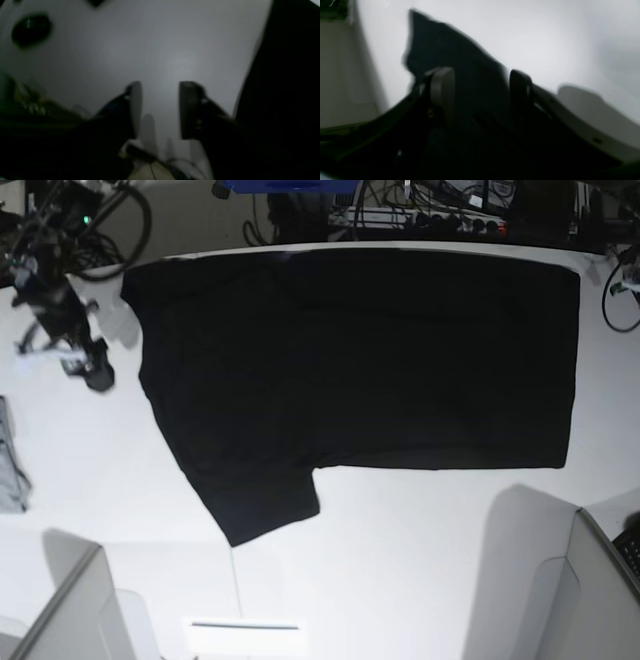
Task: Fold the T-shirt properly
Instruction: 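Reach the right gripper down to the hem corner and grasp it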
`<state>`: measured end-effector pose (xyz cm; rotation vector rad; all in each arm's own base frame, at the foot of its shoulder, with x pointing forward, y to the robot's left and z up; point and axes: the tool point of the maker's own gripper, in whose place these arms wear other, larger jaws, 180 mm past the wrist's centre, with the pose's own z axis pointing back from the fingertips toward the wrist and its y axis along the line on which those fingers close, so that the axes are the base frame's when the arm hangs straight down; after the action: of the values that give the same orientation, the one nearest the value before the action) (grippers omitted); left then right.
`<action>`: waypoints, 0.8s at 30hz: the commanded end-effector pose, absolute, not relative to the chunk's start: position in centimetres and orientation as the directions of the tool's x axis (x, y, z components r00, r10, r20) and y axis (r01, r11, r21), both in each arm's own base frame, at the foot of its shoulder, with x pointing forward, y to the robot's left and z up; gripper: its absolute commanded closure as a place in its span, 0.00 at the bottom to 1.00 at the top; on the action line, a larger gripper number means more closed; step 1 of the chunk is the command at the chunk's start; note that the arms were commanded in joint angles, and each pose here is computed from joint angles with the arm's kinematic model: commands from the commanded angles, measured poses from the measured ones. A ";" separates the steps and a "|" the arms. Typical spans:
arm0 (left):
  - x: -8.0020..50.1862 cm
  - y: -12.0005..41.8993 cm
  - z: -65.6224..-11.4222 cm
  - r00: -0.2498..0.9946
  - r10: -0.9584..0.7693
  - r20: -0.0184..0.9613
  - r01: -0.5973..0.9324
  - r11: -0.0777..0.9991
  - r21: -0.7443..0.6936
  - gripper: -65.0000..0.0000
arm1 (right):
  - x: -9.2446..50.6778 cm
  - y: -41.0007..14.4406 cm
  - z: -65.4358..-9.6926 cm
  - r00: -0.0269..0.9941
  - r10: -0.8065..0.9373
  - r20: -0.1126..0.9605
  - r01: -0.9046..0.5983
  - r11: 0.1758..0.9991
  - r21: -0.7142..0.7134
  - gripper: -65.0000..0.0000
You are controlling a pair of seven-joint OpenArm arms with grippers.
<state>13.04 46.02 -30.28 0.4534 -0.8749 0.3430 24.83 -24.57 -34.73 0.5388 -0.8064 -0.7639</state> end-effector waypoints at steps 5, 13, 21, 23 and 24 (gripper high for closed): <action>16.8 44.1 -30.3 0.643 -0.030 0.765 -0.337 0.886 0.318 1.00 | 30.1 -19.8 -32.8 0.559 -0.662 0.499 0.237 0.705 0.669 0.49; 20.8 39.1 -32.8 0.670 -0.117 0.733 -0.157 0.943 0.294 1.00 | 37.5 -16.4 -33.3 0.663 -0.443 0.603 0.143 0.866 0.479 0.48; 22.3 38.5 -32.2 0.642 -0.123 0.756 -0.153 0.947 0.283 1.00 | 45.0 -16.5 -34.0 0.709 -0.383 0.593 0.125 0.895 0.428 0.43; 22.3 38.5 -32.2 0.642 -0.123 0.756 -0.153 0.947 0.283 1.00 | 46.6 -16.8 -34.6 0.707 -0.364 0.606 0.125 0.908 0.399 0.35; 22.3 38.6 -32.2 0.642 -0.122 0.757 -0.154 0.946 0.284 1.00 | 47.2 -16.8 -34.9 0.714 -0.349 0.608 0.122 0.916 0.382 0.32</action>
<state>21.61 38.12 -33.69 0.3169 -0.8342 0.0324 45.87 -16.35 -37.03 0.3249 -0.6753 -0.2691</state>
